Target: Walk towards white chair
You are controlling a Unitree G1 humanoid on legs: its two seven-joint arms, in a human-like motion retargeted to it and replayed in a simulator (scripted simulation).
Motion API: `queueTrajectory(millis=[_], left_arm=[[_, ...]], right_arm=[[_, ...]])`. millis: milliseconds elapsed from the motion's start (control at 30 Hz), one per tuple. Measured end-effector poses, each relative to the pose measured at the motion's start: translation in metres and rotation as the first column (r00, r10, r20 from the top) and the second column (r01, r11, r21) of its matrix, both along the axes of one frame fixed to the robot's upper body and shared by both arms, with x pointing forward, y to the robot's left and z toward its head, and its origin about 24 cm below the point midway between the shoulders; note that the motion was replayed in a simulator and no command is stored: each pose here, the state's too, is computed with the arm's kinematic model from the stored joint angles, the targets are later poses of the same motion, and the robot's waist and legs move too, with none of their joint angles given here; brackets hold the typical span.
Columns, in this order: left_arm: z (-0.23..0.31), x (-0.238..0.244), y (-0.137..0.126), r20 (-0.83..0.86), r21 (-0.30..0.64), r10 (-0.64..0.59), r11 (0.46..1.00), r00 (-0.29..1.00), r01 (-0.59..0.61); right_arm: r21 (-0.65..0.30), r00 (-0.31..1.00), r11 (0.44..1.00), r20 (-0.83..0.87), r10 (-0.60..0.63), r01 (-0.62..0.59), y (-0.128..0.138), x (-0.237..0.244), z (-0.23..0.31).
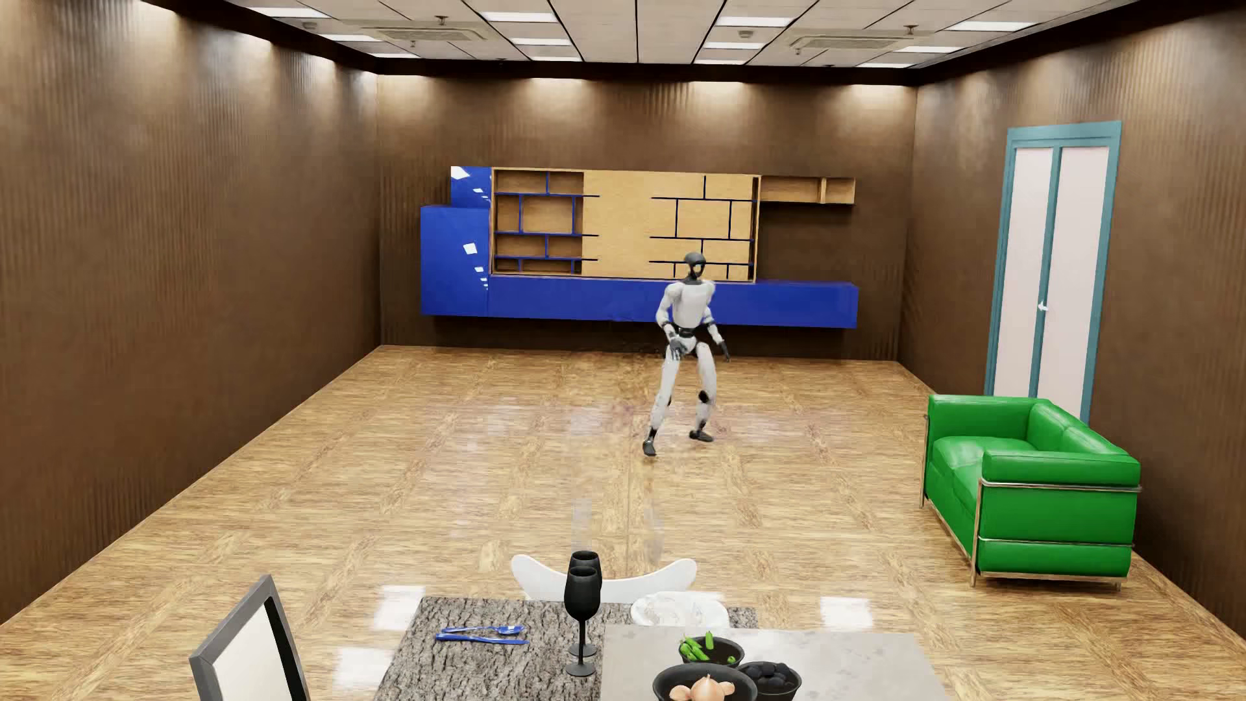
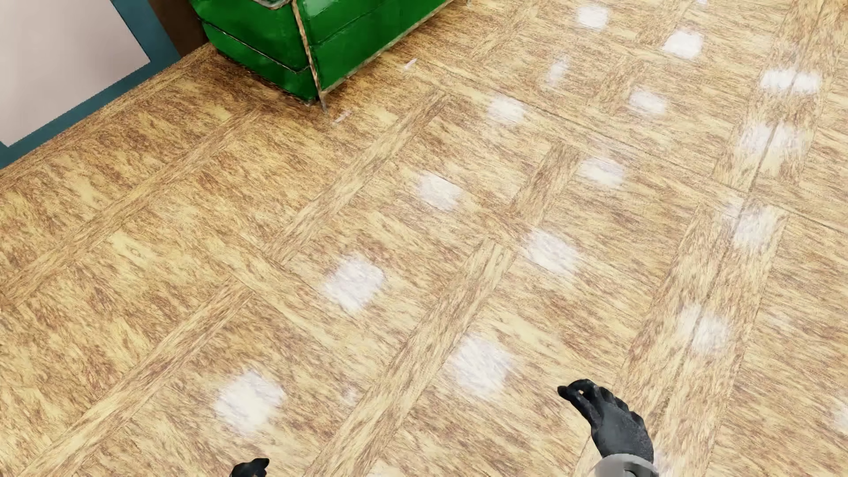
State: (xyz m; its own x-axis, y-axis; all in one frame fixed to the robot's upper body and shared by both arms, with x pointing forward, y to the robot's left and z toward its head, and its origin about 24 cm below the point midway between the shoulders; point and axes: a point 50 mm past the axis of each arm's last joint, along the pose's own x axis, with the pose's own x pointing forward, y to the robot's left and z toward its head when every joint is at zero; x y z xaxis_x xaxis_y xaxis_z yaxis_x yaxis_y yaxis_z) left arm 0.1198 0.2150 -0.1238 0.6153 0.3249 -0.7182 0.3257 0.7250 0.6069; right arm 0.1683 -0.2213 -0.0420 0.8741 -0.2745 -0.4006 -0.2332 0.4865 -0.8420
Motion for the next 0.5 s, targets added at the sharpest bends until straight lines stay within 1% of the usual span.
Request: queueTrajectory(millis=[33, 67, 100, 167, 200, 233, 267, 300, 333, 367, 400, 433, 467, 500], left_arm=[[-0.008, -0.017, 0.008, -0.09, 0.006, 0.03, 1.0, 0.995, -0.03], [-0.014, -0.033, 0.015, -0.173, 0.012, 0.042, 0.999, 0.984, -0.041], [-0.017, -0.046, 0.023, -0.241, 0.021, 0.046, 0.999, 0.97, -0.042], [-0.019, -0.062, 0.036, -0.308, 0.044, 0.075, 0.997, 0.949, -0.065], [-0.019, -0.066, 0.039, -0.308, 0.053, 0.107, 0.994, 0.945, -0.095], [-0.019, -0.066, 0.039, -0.293, 0.052, 0.139, 0.99, 0.946, -0.13], [-0.019, -0.062, 0.036, -0.27, 0.036, 0.158, 0.987, 0.95, -0.154], [-0.019, -0.056, 0.03, -0.245, 0.009, 0.154, 0.988, 0.957, -0.156], [-0.019, -0.048, 0.023, -0.219, -0.02, 0.127, 0.991, 0.967, -0.134], [-0.018, -0.039, 0.015, -0.19, -0.046, 0.089, 0.994, 0.978, -0.099], [-0.016, -0.033, 0.008, -0.157, -0.066, 0.056, 0.996, 0.986, -0.067], [-0.014, -0.028, 0.002, -0.125, -0.08, 0.037, 0.996, 0.991, -0.047], [-0.013, -0.025, -0.001, -0.101, -0.087, 0.03, 0.995, 0.994, -0.039], [-0.011, -0.024, -0.002, -0.089, -0.086, 0.032, 0.996, 0.996, -0.04]], right_arm=[[0.003, 0.997, 0.999, -0.061, 0.043, -0.043, 0.006, 0.0, -0.009], [0.025, 0.992, 0.998, -0.11, 0.058, -0.056, 0.01, -0.001, -0.017], [0.069, 0.988, 0.997, -0.149, 0.032, -0.022, 0.013, -0.003, -0.026], [0.153, 0.965, 0.979, -0.245, -0.095, 0.135, 0.012, -0.014, -0.049], [0.161, 0.935, 0.963, -0.317, -0.156, 0.215, 0.009, -0.023, -0.063], [0.143, 0.892, 0.951, -0.407, -0.195, 0.273, 0.006, -0.034, -0.077], [0.109, 0.835, 0.948, -0.511, -0.205, 0.3, 0.002, -0.046, -0.09], [0.071, 0.767, 0.955, -0.614, -0.185, 0.288, -0.002, -0.059, -0.1], [0.046, 0.697, 0.968, -0.702, -0.145, 0.247, -0.007, -0.07, -0.106], [0.038, 0.641, 0.98, -0.761, -0.099, 0.197, -0.013, -0.078, -0.109], [0.04, 0.616, 0.987, -0.785, -0.067, 0.159, -0.021, -0.08, -0.108], [0.04, 0.632, 0.99, -0.773, -0.056, 0.137, -0.029, -0.074, -0.103], [0.035, 0.689, 0.991, -0.722, -0.063, 0.127, -0.036, -0.063, -0.095], [0.028, 0.768, 0.993, -0.636, -0.074, 0.119, -0.039, -0.045, -0.085]])
